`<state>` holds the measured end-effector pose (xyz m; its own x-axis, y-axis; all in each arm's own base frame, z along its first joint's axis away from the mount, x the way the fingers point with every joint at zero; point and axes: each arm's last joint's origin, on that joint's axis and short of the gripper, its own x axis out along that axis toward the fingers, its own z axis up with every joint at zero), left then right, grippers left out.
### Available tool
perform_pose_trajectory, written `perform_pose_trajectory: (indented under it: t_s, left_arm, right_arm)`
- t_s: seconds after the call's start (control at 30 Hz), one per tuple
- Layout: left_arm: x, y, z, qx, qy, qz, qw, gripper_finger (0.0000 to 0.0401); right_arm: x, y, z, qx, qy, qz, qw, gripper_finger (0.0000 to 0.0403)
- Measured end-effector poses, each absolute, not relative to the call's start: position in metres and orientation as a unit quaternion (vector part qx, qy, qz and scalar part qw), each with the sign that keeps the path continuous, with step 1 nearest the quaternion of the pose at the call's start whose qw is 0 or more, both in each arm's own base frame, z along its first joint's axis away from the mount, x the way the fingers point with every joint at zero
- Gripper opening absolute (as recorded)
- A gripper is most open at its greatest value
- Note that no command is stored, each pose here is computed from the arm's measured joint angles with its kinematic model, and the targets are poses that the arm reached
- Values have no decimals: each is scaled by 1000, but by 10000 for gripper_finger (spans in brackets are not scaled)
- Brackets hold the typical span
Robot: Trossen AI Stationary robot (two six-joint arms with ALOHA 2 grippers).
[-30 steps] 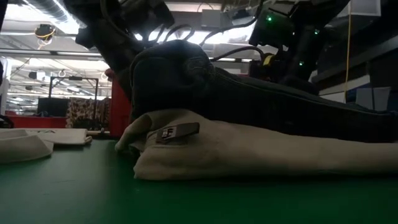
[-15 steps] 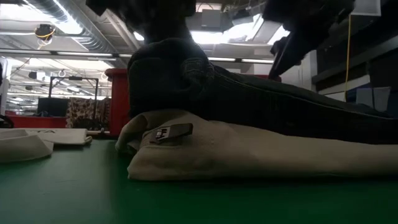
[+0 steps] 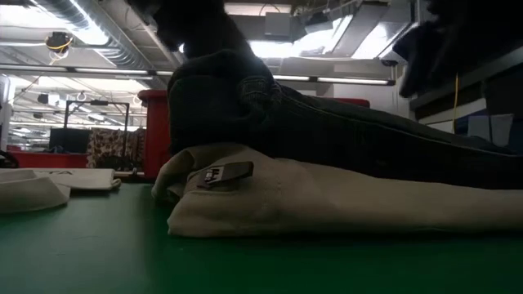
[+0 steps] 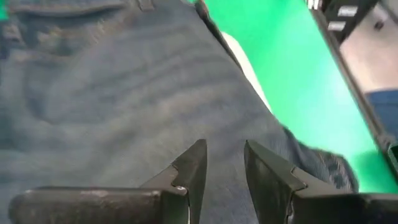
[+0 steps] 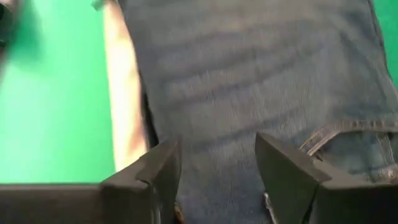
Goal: Fold Laundry from Bin
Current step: Stack the dark blue jeans on top of the gray shorts
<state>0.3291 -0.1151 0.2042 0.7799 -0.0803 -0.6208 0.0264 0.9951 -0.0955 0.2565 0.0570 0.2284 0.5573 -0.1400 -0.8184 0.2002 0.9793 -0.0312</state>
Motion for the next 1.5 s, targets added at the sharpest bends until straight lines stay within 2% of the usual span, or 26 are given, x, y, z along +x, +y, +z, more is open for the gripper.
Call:
perform_pose_trajectory:
  t_s: [0.37, 0.63, 0.87, 1.03, 1.3, 1.5]
  left_arm:
    - [336, -141, 142, 0, 401, -34, 916, 103]
    - [338, -143, 125, 9, 422, -32, 906, 103]
    - [330, -137, 153, 38, 405, -53, 912, 103]
    - [321, -129, 191, 31, 373, -58, 926, 103]
    - [305, -117, 232, 21, 329, -47, 943, 103]
    - [302, -112, 243, 21, 308, -29, 951, 103]
  right_arm:
    - [260, 63, 168, 36, 540, -133, 830, 205]
    - [264, 64, 154, 29, 560, -136, 817, 205]
    - [266, 65, 166, 38, 555, -124, 822, 205]
    - [270, 67, 187, 40, 539, -104, 835, 205]
    - [287, 72, 214, 59, 461, -87, 881, 205]
    - [305, 75, 222, 39, 372, -84, 924, 205]
